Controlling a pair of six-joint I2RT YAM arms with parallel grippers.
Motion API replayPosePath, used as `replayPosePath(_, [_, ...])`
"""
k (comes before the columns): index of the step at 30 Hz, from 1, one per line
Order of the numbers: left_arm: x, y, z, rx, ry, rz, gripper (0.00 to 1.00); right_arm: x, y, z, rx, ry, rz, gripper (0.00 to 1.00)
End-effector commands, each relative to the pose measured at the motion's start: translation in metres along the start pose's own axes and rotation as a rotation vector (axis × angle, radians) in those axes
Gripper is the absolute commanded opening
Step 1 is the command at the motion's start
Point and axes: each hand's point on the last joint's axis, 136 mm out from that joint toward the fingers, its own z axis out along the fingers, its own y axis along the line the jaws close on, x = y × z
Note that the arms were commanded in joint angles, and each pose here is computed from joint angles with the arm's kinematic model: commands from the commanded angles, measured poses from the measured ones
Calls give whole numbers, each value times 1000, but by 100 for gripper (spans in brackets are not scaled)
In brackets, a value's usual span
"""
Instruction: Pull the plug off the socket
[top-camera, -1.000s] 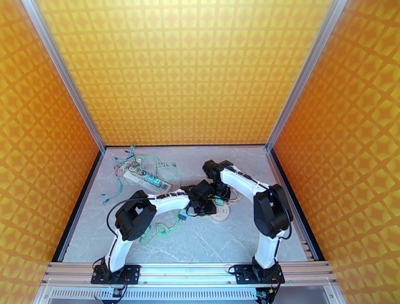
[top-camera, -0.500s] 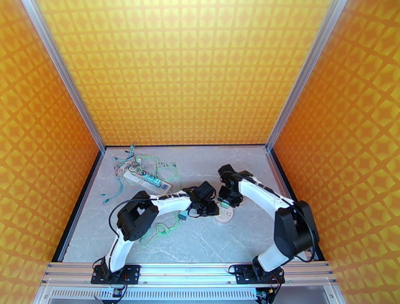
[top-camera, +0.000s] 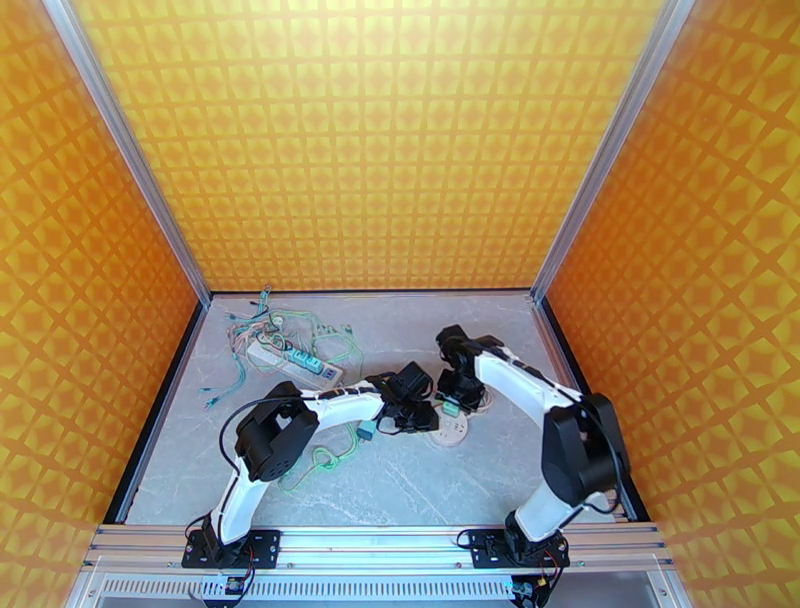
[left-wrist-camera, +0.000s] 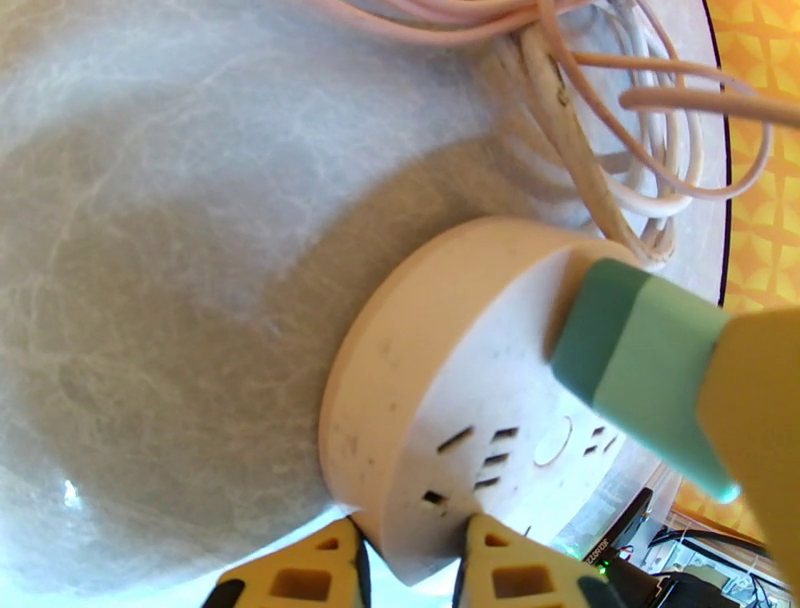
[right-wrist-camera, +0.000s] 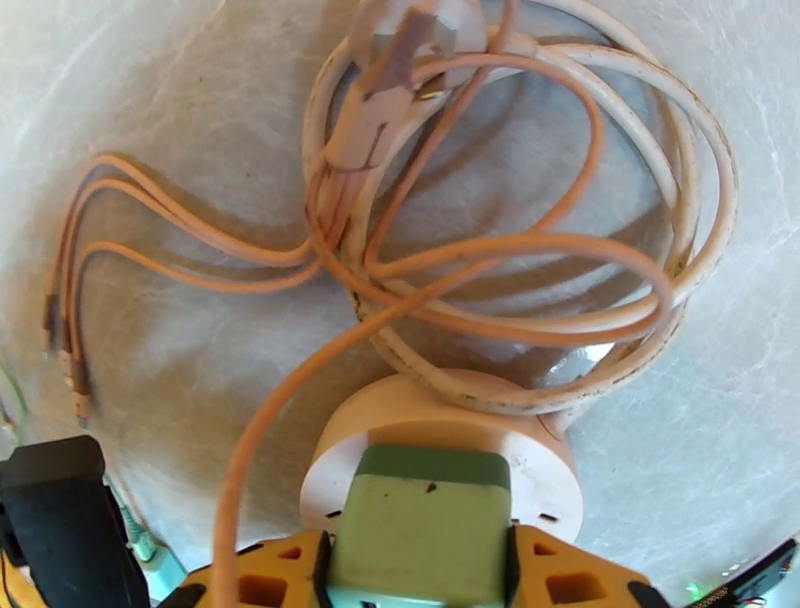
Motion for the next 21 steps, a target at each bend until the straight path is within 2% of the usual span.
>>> replayPosePath(1, [125,156,71,-503,338,-27,20,19,77,-14,-211,48,-120,29])
replayPosePath(6, [125,156,71,-506,341,-22,20,28,93,-5,-182,77,-184,28])
replayPosePath(11, [125,157,71,-507,340,-25,20,24,95,-14,-198,63,-197,28])
replayPosePath(17, [128,161,70,-516,348,-29,20,7,72,-28,-257,36,-142,27])
replayPosePath(21, [129,164,69,-520,351,-33,19,0,56,-36,-316,67,-105,27])
